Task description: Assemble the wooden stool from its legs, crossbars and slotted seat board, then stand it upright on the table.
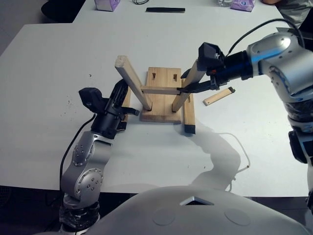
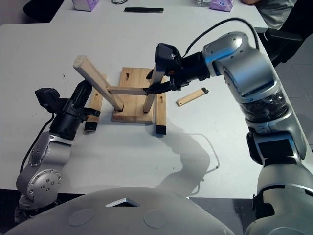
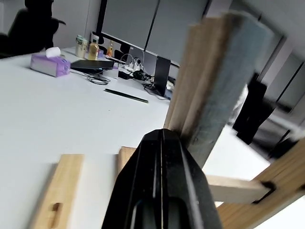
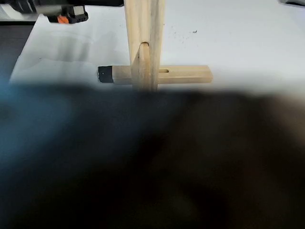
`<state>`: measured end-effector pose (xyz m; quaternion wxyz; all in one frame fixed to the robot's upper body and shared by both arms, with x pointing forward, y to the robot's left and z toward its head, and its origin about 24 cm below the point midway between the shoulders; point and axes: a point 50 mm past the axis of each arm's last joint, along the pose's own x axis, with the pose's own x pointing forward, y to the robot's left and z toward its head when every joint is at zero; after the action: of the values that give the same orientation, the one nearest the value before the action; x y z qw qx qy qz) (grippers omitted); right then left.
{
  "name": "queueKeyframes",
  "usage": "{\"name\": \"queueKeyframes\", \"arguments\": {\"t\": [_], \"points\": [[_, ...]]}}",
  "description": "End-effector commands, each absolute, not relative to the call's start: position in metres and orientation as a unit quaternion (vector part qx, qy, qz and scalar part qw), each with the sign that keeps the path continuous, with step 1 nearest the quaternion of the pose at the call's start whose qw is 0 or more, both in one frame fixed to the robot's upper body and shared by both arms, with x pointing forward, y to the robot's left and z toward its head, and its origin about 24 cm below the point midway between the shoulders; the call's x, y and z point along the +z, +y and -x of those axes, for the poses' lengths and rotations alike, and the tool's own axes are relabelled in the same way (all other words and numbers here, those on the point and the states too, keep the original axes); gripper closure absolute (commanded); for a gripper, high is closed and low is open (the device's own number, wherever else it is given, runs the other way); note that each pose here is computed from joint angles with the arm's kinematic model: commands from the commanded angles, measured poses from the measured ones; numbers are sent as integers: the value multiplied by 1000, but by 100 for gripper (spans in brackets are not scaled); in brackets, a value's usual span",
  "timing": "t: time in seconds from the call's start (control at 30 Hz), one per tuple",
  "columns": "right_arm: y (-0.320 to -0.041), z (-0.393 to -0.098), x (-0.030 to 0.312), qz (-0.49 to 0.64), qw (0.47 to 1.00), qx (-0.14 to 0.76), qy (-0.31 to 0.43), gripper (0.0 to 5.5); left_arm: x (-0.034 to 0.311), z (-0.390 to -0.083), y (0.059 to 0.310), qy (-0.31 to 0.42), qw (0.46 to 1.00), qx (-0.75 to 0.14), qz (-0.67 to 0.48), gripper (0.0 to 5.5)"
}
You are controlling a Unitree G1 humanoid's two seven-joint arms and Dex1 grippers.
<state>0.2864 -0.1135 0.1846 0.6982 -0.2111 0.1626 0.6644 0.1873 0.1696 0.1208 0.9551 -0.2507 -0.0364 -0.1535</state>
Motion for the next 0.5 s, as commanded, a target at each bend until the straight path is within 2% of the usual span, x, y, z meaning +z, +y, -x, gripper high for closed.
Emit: {"name": "queueKeyframes", "arguments": {"t": [0.03,0.13,0.33,0.5], "points": [[-124,-280,178,192,708,663,150,240,125,-183,177,-46,941,-186,280,550],[-134,-277,191,172,737,644,115,188,120,-181,189,-36,947,-167,272,550],[-153,-270,229,115,789,603,25,188,123,-183,210,-50,955,-141,256,550],[-189,-257,228,70,851,520,5,188,125,-216,244,-44,985,-29,163,550]]}}
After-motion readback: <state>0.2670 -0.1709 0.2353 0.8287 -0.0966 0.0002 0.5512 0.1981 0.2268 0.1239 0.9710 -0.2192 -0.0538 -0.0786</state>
